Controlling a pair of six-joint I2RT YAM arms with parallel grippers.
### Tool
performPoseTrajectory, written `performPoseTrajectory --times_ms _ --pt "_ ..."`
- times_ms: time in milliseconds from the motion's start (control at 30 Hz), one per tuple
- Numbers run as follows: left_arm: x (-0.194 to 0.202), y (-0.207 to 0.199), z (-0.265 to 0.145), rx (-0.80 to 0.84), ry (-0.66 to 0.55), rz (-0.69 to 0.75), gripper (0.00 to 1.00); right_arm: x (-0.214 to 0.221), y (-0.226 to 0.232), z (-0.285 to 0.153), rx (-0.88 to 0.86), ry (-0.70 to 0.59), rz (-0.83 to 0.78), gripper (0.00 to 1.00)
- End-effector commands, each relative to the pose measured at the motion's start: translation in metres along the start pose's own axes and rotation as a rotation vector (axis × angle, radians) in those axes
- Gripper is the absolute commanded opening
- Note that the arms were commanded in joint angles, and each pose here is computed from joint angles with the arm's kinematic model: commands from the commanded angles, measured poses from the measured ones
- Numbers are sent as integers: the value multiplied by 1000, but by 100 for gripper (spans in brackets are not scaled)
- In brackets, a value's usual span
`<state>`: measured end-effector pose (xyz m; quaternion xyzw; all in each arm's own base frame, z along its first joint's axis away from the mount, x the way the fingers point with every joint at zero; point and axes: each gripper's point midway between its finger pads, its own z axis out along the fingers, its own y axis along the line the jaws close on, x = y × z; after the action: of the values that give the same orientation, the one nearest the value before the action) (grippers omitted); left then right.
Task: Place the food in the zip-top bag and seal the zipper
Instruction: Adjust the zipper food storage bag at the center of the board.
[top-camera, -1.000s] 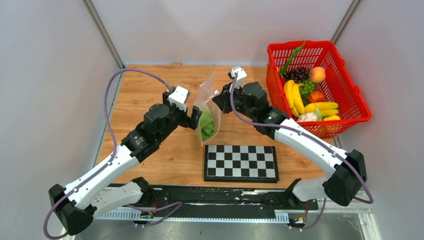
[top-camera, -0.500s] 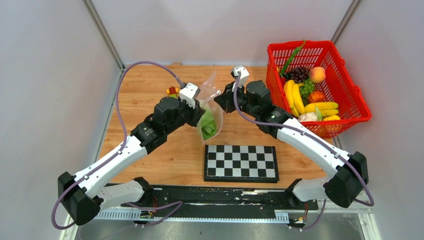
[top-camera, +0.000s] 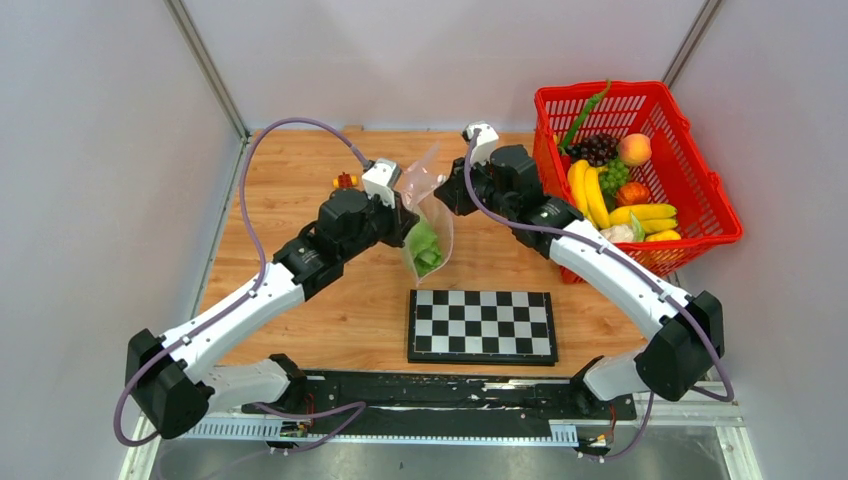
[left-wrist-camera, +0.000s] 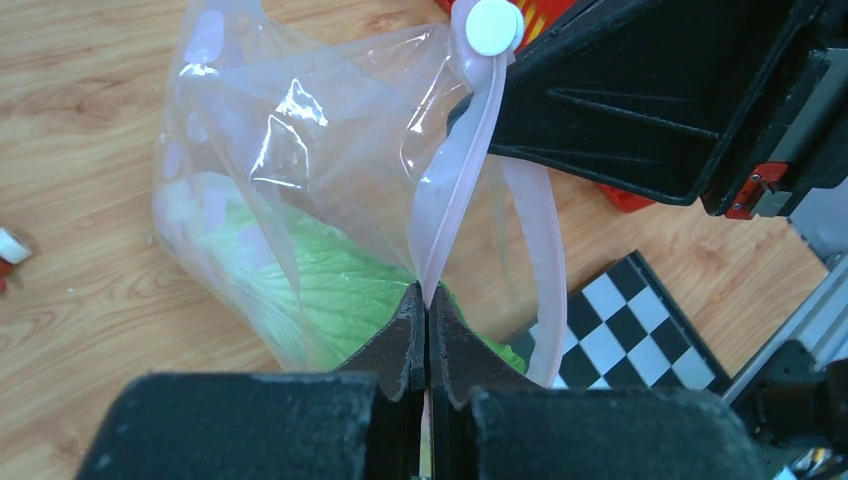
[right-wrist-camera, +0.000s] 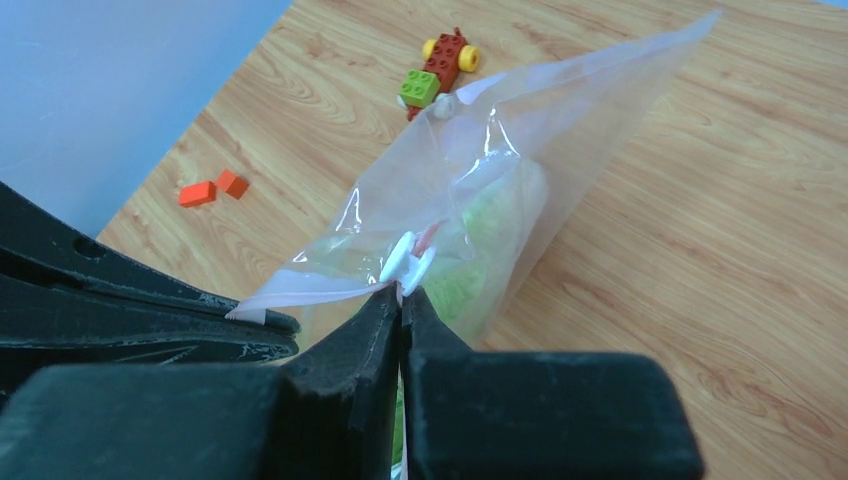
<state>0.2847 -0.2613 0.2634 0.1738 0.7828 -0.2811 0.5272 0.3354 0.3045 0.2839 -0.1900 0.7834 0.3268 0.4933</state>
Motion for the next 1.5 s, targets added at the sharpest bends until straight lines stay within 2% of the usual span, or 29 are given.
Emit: performPoseTrajectory --times_ms 0,133,167,200,300,333,367,467,733,767,933,1033,1200,1333,1467 --pt "-29 -5 12 -10 -103 -135 0 -38 -27 -9 161 -67 -29 9" --pt "-31 -2 24 -29 -100 -144 0 -29 -35 -16 193 -16 -36 15" --pt "-31 -3 27 -28 -97 -142 0 -28 -33 -18 178 -28 -32 22" --pt "-34 -4 30 -21 -100 -140 0 -24 -30 -21 161 -30 -17 36" --pt "-36 -5 38 -26 -95 -146 0 -17 -21 -28 114 -32 20 40" --pt "-38 -5 41 -30 -93 -148 0 -14 -22 -32 117 -34 26 44" --pt "-41 -5 42 -32 -98 -149 0 -11 -24 -36 129 -37 31 52" --pt "-48 -5 44 -41 -105 -140 0 -6 -27 -53 152 -39 34 60" --pt "-51 -10 43 -13 -85 -103 0 -11 -49 -107 293 -72 -28 66" --pt "-52 -11 42 -14 -84 -102 0 -14 -58 -117 357 -87 -30 66" --pt "-51 -14 40 5 -68 -95 0 -61 -70 -160 447 -256 -97 67" --pt "-45 -13 39 5 -58 -96 0 -82 -104 -186 606 -275 -99 68" --pt "-32 -12 36 15 -48 -109 0 -85 -180 -205 787 -242 25 69" --pt "-28 -16 34 39 -33 -102 0 -69 -234 -206 810 -216 172 70" --pt "-25 -20 33 62 -22 -95 0 -48 -273 -204 805 -138 275 71"
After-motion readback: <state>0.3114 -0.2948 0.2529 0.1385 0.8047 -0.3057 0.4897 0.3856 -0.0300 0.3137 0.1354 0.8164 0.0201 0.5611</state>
